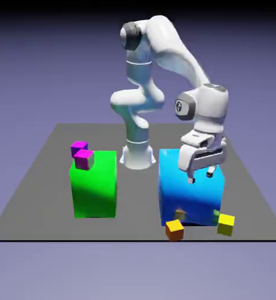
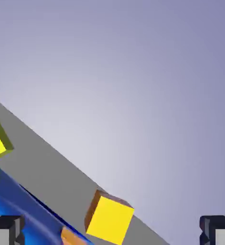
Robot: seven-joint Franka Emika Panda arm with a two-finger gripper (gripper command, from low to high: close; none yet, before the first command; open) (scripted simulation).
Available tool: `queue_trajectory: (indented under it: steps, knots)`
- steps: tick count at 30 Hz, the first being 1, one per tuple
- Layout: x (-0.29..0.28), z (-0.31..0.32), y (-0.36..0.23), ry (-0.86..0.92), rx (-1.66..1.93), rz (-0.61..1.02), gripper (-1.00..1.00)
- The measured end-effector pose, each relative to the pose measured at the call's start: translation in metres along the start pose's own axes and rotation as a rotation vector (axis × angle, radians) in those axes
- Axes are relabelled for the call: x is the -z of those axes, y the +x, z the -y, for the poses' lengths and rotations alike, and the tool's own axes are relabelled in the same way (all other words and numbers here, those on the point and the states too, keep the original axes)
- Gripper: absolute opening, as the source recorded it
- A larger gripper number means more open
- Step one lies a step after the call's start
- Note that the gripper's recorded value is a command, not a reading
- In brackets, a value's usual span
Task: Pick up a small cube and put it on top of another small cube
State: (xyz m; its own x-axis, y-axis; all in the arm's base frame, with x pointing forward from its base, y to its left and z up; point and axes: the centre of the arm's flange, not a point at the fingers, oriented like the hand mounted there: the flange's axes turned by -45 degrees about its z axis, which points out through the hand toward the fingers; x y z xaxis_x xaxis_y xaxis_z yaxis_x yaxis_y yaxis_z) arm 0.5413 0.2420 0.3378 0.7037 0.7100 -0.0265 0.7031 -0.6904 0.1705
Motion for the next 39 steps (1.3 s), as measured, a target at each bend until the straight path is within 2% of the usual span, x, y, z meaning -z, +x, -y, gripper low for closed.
queue_trajectory:
  steps: [14, 19, 22, 23, 25, 28, 29, 35, 39]
  knots:
    - [-0.112, 0.120, 0.098, 0.032, 0.386, 0.413, 0.00]
    - [-0.140, 0.149, 0.109, 0.036, 0.457, 0.508, 0.00]
    - [-0.200, 0.148, 0.087, 0.035, 0.457, 0.508, 0.00]
    - [-0.204, 0.148, 0.086, 0.036, 0.457, 0.508, -1.00]
    - [-0.204, 0.148, 0.086, 0.037, 0.456, 0.508, -1.00]
    - [-0.144, 0.149, 0.108, 0.038, 0.456, 0.508, -1.00]
    - [-0.137, 0.144, 0.112, 0.033, 0.498, 0.487, -1.00]
    - [-0.119, 0.027, 0.085, 0.084, 0.399, 0.433, -1.00]
    - [-0.124, -0.051, 0.022, 0.190, 0.020, 0.509, -1.00]
